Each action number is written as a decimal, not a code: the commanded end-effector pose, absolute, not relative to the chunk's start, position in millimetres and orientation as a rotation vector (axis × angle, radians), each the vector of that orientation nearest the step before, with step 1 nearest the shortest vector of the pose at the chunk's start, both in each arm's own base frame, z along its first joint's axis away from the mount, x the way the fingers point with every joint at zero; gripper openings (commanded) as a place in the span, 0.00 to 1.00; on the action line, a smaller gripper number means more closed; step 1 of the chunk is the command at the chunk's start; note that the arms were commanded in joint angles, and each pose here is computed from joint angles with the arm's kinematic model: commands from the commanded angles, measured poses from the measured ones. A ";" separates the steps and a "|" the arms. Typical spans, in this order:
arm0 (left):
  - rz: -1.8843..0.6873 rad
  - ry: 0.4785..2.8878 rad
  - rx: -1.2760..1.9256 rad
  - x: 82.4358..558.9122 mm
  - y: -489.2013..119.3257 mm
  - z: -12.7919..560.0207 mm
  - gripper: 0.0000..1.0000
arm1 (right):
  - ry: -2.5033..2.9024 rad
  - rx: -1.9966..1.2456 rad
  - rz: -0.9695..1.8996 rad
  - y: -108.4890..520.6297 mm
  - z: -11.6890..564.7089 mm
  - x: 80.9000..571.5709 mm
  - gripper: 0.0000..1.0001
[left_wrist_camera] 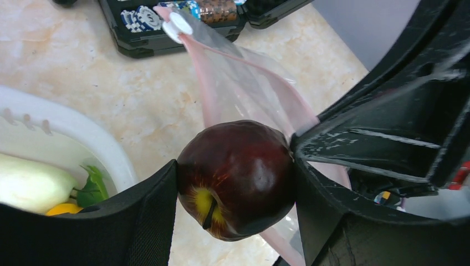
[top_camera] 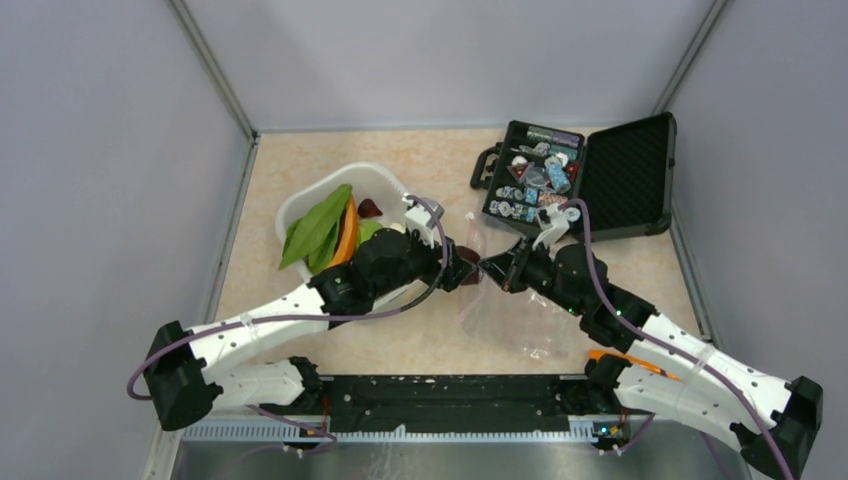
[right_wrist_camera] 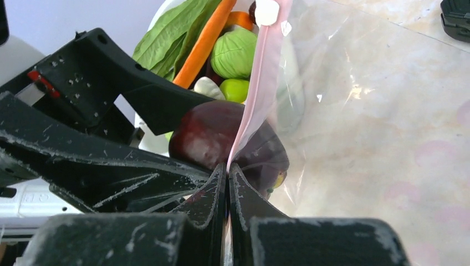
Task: Place the food in the zip-top bag and seal the zipper
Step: Place the fake fruit in the zipper food storage bag.
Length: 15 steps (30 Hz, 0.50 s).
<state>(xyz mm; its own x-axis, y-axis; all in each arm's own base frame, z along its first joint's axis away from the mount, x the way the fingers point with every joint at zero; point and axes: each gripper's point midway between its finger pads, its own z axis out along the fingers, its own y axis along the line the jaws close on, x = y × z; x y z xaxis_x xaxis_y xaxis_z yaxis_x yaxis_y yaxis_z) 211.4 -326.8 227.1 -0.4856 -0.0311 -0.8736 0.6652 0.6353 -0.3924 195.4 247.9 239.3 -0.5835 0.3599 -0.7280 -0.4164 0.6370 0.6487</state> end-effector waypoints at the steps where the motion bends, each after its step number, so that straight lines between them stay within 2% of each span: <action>1: -1.035 1.810 0.426 208.8 -330.9 256.4 0.38 | 1.883 0.005 1.064 250.9 248.0 204.6 0.00; 8: -1.162 1.846 0.456 198.8 -349.1 242.0 0.38 | 1.838 -0.041 1.130 258.5 268.3 199.7 0.00; 12: -0.871 2.016 0.475 222.0 -335.5 201.0 0.36 | 1.821 -0.086 1.163 262.8 285.6 194.3 0.00; 15: -0.687 2.056 0.470 236.5 -318.7 186.1 0.35 | 1.814 -0.087 1.170 261.3 292.4 192.4 0.00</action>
